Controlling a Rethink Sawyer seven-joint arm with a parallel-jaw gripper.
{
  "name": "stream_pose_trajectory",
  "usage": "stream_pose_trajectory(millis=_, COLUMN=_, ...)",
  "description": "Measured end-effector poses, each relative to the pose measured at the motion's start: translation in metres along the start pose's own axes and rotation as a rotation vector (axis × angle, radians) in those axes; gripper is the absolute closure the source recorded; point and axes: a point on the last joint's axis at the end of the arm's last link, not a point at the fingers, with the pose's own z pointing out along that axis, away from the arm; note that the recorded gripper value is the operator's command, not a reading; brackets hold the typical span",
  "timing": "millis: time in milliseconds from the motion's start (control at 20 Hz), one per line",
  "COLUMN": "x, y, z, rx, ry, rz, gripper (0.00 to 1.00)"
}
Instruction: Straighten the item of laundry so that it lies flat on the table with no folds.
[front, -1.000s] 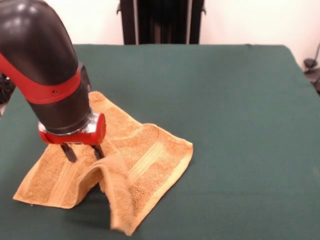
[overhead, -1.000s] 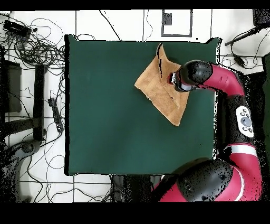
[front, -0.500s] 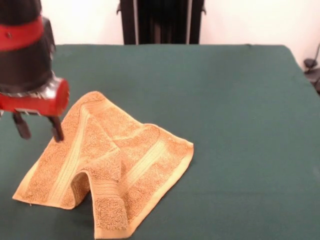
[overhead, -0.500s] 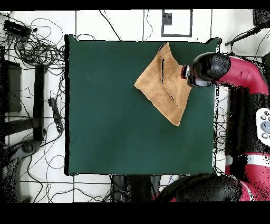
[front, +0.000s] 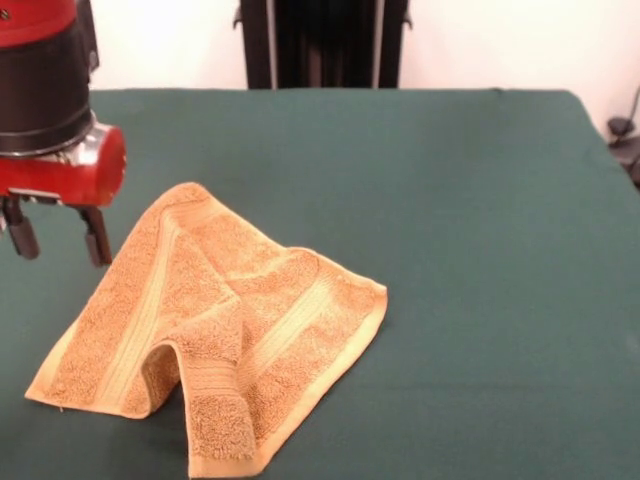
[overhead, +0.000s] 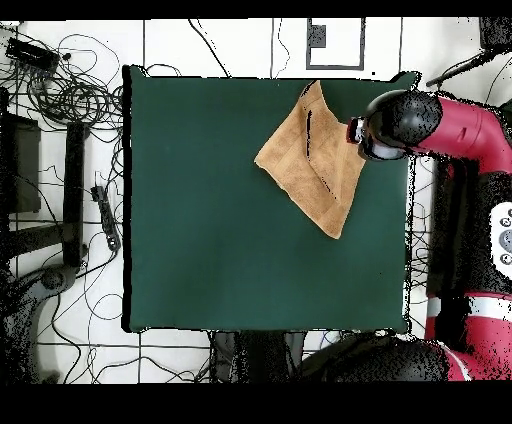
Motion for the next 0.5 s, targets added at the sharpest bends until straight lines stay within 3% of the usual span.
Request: stream_pose_trajectory(millis=500, x=-0.004, y=0.014, z=0.035, rx=-0.01, ry=0.015, rz=-0.004, gripper=0.0)
